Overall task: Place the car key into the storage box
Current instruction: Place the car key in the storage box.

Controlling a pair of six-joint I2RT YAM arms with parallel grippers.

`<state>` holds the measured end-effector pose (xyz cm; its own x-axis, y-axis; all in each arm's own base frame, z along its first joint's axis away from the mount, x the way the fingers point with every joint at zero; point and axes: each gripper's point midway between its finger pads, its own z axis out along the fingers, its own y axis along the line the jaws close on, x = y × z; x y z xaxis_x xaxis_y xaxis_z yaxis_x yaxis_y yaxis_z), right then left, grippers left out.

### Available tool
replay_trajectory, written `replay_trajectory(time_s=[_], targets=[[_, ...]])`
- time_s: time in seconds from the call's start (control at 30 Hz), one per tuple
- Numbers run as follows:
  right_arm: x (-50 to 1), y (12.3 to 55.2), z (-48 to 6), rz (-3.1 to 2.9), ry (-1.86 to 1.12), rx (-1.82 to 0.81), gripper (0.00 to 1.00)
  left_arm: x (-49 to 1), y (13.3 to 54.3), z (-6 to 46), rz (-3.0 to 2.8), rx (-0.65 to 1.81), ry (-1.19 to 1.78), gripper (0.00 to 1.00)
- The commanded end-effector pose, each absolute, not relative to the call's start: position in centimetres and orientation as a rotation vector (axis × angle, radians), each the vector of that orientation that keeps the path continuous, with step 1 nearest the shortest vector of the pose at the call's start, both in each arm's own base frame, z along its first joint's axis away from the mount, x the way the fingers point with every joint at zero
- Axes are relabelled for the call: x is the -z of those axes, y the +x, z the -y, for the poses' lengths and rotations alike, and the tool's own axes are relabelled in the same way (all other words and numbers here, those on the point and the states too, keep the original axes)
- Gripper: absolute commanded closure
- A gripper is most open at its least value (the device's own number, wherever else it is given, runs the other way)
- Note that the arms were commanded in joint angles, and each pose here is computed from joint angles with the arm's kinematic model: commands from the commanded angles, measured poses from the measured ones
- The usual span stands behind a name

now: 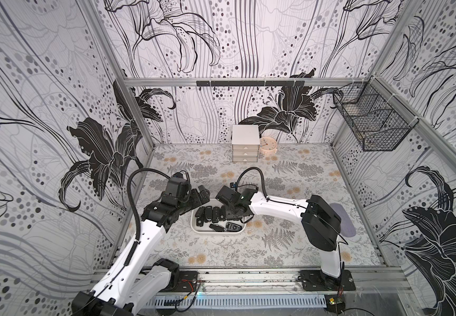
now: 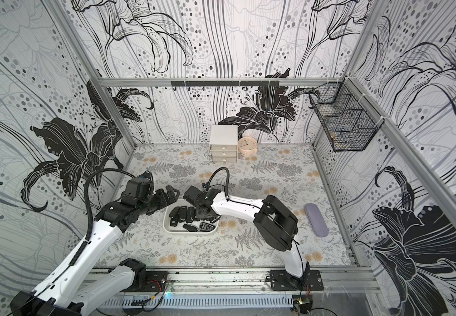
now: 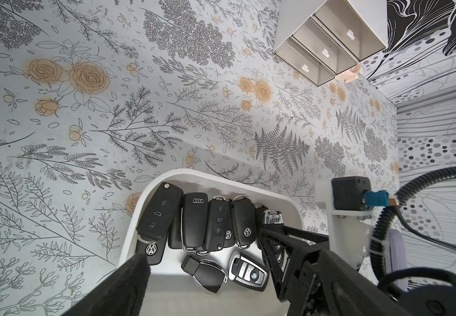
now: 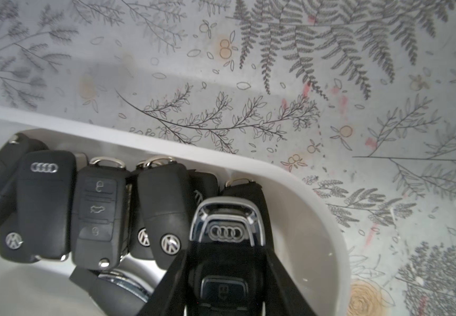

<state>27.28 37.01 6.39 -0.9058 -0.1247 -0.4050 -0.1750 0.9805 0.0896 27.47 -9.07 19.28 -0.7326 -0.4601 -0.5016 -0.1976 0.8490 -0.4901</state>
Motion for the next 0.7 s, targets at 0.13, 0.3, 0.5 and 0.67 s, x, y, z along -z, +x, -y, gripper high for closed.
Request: replay_trajectory(time_s=[0.13,0.3,0.5,0.67], targets=[[-4.7,27.7,-36.5,-2.722,-0.180,-0.088,0.59,-20.6,28.0,9.2,-2.359,0.557,-0.438,0.01],[-4.6,27.9,-37.0,-2.718,-0.188,-0.102,0.58,-20.5,28.0,9.2,-2.363,0.559,-0.439,0.01],[-4.9,27.9,-37.4,-2.716,-0.193,-0.128,0.47,-20.3,28.0,9.1,-2.366,0.558,-0.440,0.01],[-5.8,28.0,-37.0,-2.701,-0.179,-0.127,0.36,-20.3,28.1,9.1,-2.365,0.560,-0.443,0.01]])
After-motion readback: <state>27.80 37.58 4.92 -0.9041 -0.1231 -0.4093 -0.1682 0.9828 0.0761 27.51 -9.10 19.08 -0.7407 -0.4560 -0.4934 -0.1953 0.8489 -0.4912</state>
